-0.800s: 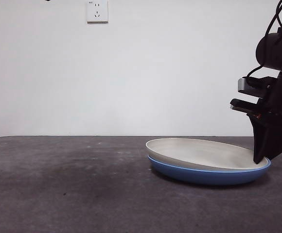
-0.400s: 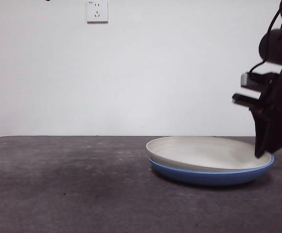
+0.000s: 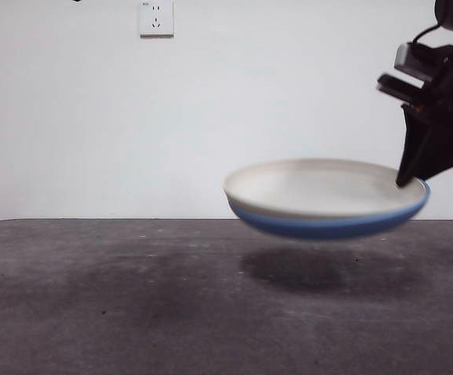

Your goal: Pick up the white plate, put it on the blue plate, put it on desk

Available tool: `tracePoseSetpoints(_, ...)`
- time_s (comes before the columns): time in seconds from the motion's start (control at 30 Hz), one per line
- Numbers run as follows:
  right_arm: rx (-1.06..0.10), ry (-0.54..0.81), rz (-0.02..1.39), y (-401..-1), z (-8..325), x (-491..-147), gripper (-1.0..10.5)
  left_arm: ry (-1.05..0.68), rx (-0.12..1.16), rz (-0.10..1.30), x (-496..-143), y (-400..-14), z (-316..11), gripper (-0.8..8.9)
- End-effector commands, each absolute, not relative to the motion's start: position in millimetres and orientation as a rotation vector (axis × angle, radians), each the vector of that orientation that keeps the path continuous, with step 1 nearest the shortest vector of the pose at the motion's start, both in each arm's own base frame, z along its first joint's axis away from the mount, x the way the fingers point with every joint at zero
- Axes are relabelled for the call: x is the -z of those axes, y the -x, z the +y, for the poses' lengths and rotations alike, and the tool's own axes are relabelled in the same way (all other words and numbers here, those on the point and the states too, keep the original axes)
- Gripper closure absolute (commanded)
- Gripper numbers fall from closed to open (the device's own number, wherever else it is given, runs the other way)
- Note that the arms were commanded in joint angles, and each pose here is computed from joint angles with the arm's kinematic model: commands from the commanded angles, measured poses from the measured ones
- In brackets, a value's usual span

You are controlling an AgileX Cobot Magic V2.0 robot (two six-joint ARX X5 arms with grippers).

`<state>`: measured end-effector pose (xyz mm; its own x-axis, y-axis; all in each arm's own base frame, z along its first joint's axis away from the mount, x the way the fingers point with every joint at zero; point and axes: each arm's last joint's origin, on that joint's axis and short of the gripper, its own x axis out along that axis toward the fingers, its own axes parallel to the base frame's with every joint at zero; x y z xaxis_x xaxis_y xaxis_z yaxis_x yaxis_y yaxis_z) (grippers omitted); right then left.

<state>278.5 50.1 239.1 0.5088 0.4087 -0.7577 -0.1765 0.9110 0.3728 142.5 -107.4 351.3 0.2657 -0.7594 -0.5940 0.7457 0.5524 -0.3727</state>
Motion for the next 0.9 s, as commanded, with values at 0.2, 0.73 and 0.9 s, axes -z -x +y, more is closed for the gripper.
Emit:
tracePoseSetpoints(0.2, -0.41, -0.317, 0.905, -285.8, 70.6, -259.5, 9.3, 0.014, 1.027, 0.805, -352.6, -143.7, -109.5, 4.7)
tracePoseSetpoints(0.73, -0.451, -0.378, 0.947, -313.6, 121.4, -222.1, 9.3, 0.013, 1.027, 0.805, -352.6, -143.7, -109.5, 4.7)
tracePoseSetpoints(0.9, -0.439, -0.384, 1.001, -321.3, 129.0, -199.9, 9.3, 0.014, 1.026, 0.805, -352.6, -143.7, -109.5, 4.7)
